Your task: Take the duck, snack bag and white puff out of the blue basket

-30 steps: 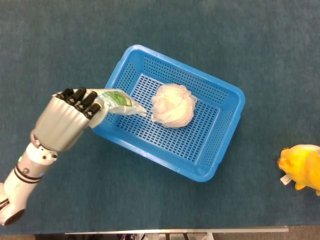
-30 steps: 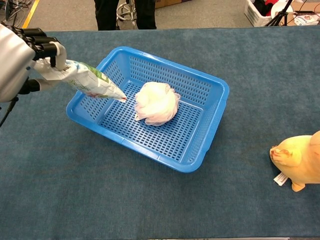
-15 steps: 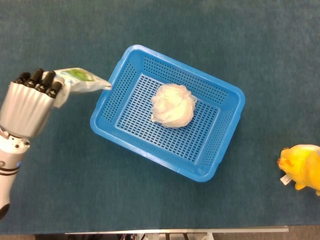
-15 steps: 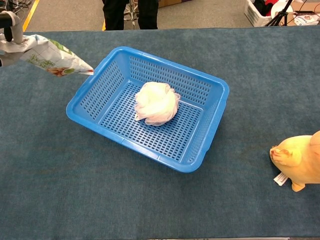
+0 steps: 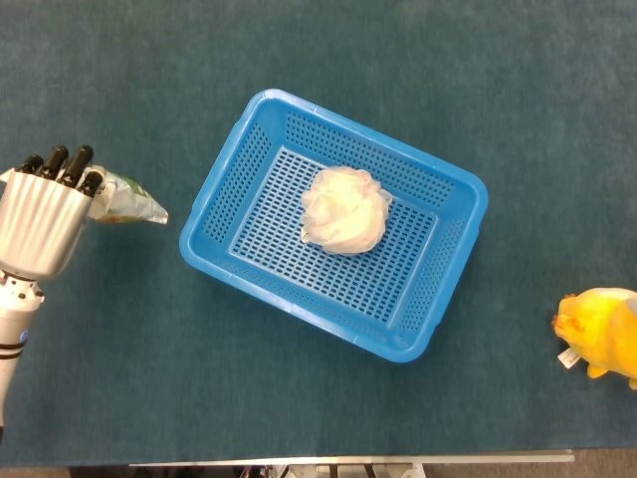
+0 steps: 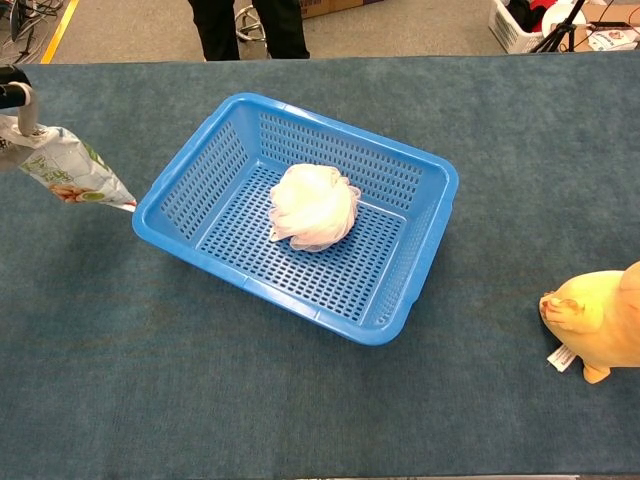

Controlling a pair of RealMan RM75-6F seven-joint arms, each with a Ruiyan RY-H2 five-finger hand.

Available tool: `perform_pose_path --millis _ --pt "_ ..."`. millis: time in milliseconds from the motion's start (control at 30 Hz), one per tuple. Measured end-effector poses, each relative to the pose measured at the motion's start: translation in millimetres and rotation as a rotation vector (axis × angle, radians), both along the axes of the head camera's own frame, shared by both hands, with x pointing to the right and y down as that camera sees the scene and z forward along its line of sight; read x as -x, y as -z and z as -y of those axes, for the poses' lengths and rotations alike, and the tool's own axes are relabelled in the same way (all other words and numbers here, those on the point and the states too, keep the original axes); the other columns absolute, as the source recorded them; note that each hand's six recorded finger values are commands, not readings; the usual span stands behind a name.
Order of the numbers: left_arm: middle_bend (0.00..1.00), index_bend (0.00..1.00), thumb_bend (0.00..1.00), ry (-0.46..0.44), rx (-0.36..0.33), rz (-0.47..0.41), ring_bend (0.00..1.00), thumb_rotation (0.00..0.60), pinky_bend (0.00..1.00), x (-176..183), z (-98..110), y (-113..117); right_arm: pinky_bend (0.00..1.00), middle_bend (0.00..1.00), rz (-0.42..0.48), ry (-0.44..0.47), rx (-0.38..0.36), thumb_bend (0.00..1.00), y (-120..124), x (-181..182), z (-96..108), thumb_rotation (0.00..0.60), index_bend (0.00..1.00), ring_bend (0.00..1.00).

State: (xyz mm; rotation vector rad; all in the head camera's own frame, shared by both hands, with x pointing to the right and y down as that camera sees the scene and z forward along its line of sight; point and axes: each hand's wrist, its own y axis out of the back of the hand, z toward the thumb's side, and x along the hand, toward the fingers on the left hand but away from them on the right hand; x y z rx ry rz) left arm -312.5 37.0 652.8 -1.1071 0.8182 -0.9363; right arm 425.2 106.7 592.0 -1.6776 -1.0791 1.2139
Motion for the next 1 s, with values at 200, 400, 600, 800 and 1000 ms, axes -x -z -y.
perform_pose_path --millis 200,400,600,800,1000 --pt "0.07 0.04 0.07 0.070 0.068 -0.018 0.21 0.600 0.59 1.8 1.2 2.2 0.41 0.11 0.001 -0.003 -0.001 0.00 0.5 -0.6 0.1 0.600 0.02 0.12" --pt "0.02 0.02 0.02 0.107 0.098 -0.010 0.11 0.600 0.44 1.0 4.3 8.6 0.41 0.11 0.002 -0.006 0.002 0.00 -0.3 -1.4 -0.3 0.600 0.02 0.12" --pt "0.12 0.16 0.02 0.062 0.017 -0.067 0.15 0.600 0.43 -9.7 3.4 20.3 0.41 0.11 0.004 -0.012 0.005 0.00 -1.3 -3.1 -1.1 0.600 0.02 0.12" --pt "0.18 0.24 0.02 0.000 0.042 -0.245 0.17 0.600 0.43 -29.1 -6.5 24.5 0.41 0.11 0.005 -0.013 0.006 0.00 -2.3 -3.1 -1.5 0.600 0.02 0.12" --pt "0.18 0.24 0.02 -0.020 0.223 -0.394 0.17 0.600 0.43 -59.3 -15.4 20.8 0.41 0.11 0.006 -0.010 -0.004 0.00 0.2 -2.2 0.1 0.600 0.02 0.12"
